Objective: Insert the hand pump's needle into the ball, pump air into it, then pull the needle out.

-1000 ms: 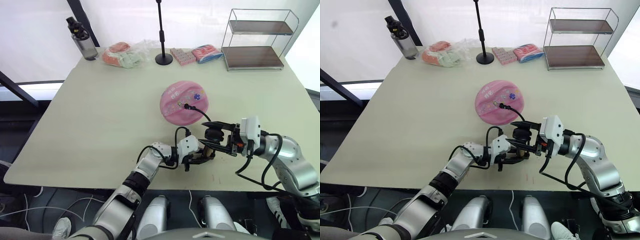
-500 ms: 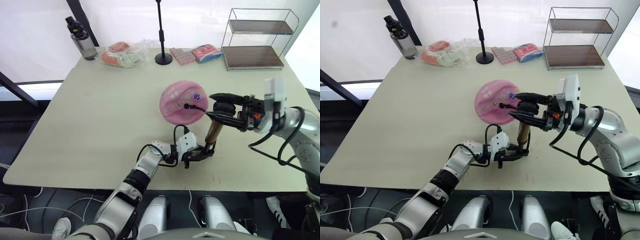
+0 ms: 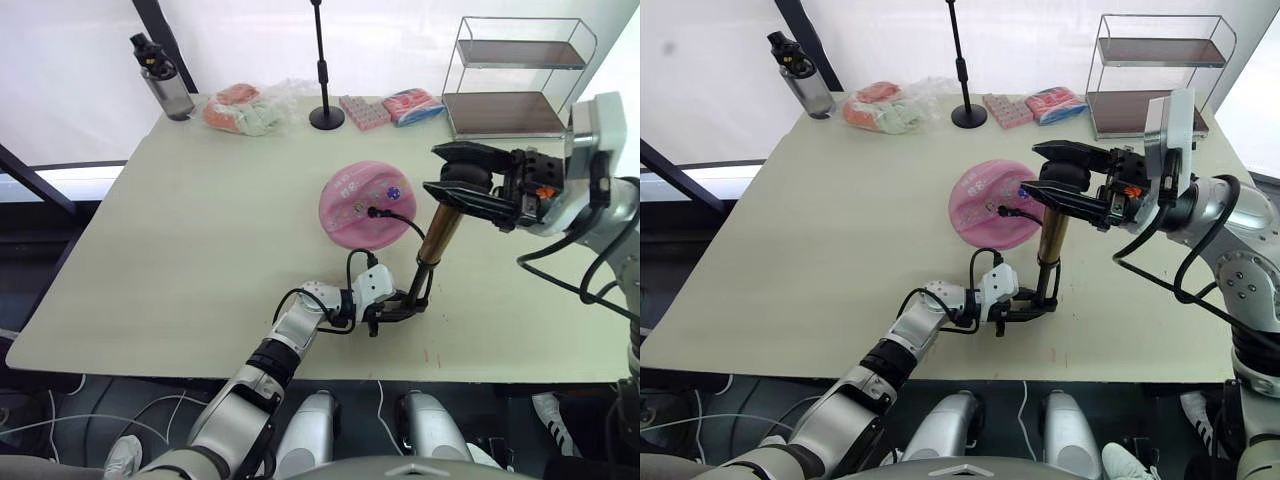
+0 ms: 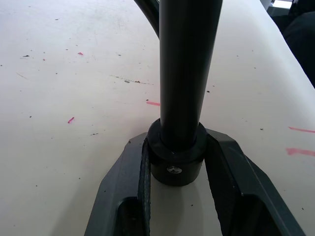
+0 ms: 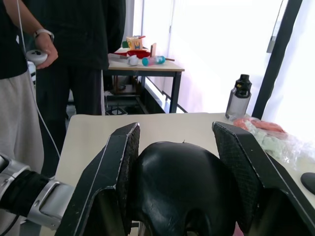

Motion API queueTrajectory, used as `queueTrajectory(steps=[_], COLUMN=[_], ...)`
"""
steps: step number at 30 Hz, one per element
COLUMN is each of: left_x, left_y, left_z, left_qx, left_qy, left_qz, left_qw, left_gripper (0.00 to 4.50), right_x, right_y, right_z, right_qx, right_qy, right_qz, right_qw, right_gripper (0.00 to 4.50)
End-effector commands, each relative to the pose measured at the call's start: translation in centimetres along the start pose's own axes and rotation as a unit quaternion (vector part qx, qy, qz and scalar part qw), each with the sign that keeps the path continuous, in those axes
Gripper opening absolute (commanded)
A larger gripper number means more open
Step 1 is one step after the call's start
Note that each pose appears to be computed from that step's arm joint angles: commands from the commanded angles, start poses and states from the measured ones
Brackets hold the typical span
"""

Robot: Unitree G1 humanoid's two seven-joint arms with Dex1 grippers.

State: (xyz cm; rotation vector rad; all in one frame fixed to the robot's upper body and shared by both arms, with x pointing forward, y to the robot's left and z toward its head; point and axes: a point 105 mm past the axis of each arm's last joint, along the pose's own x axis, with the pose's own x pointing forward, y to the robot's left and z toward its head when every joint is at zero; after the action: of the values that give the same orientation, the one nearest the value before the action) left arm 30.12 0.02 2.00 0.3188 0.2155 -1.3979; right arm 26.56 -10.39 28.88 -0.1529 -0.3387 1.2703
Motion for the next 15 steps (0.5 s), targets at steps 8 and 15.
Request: queueTrajectory(steps=[8, 15], left_x=[-0.88, -0.44], left_y=[-1.06, -1.01], left_z=[-3.95, -4.02], left_qx=[-0.03, -0.018], left_qy=[0.06, 0.057], left_qz=[-0.003, 0.005], left_qw=[0.998, 0.998], left_gripper=[1.09, 1.09], right_x=[-0.77, -0.86], right_y=[0.18, 0.03], right_z=[4.12, 4.39], right_qx=[-0.018, -0.031], right_qy=[-0.054, -0.044], right_qz=[-0.006, -0.007], right_qw=[0.998, 0.999], right_gripper=[1.87, 1.87])
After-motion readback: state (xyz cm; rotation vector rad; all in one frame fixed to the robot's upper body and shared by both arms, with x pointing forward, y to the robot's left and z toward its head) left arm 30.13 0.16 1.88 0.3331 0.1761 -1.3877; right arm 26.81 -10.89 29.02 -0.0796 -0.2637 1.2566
